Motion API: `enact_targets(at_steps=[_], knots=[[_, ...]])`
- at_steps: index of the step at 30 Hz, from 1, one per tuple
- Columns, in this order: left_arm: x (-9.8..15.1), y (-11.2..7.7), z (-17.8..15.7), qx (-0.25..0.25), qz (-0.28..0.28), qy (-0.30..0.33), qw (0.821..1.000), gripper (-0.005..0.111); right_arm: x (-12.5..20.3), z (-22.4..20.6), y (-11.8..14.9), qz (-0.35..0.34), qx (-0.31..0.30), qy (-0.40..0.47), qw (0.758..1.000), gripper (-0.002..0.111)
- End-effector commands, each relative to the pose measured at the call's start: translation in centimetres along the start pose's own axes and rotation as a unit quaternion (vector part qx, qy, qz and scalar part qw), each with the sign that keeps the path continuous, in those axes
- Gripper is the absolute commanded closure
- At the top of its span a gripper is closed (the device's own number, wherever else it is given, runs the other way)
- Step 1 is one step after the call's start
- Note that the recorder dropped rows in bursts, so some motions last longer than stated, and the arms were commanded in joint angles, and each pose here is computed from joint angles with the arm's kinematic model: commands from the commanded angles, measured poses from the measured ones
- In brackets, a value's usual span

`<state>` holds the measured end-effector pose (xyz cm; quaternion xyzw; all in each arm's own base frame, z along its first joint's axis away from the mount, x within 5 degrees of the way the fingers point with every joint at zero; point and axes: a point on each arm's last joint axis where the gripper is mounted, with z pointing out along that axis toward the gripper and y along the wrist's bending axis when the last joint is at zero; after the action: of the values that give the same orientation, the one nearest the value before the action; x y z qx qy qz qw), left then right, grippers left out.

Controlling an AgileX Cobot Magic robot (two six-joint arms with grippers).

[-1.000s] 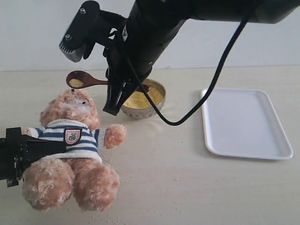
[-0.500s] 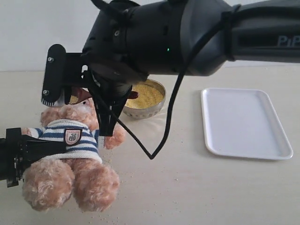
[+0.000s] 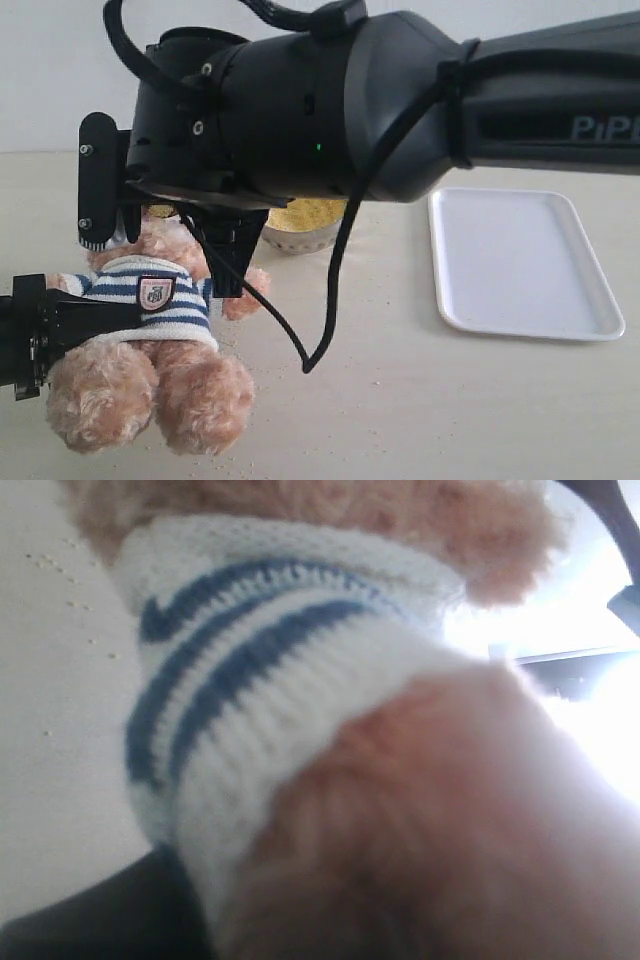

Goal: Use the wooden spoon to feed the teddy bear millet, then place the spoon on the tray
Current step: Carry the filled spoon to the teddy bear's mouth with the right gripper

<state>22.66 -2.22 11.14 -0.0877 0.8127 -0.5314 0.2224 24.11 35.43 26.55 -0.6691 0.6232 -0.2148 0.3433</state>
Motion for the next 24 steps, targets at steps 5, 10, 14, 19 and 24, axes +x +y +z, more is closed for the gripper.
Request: enact_targets(at_steps=[5,10,14,19,24], knots=[[0.0,-0.4,0.1,0.018,0.007,0.004,1.000,0.102,-0.4,-0.7,0.8,0.009,0.003,0.024,1.000,0.109],[0.1,-0.4,0.1,0.018,0.011,0.005,1.000,0.102,-0.7,-1.2,1.0,0.042,0.027,0.032,0.998,0.109],[0.1,-0.4,0.1,0.018,0.013,0.005,1.000,0.102,-0.7,-1.4,1.1,0.079,0.034,0.046,0.995,0.109],[0.0,-0.4,0.1,0.018,0.013,0.004,1.000,0.102,-0.9,-2.0,1.4,0.091,0.030,0.045,0.994,0.109],[0.0,-0.4,0.1,0.017,0.013,0.000,1.000,0.102,-0.8,-2.3,1.6,0.095,0.024,0.053,0.994,0.109]])
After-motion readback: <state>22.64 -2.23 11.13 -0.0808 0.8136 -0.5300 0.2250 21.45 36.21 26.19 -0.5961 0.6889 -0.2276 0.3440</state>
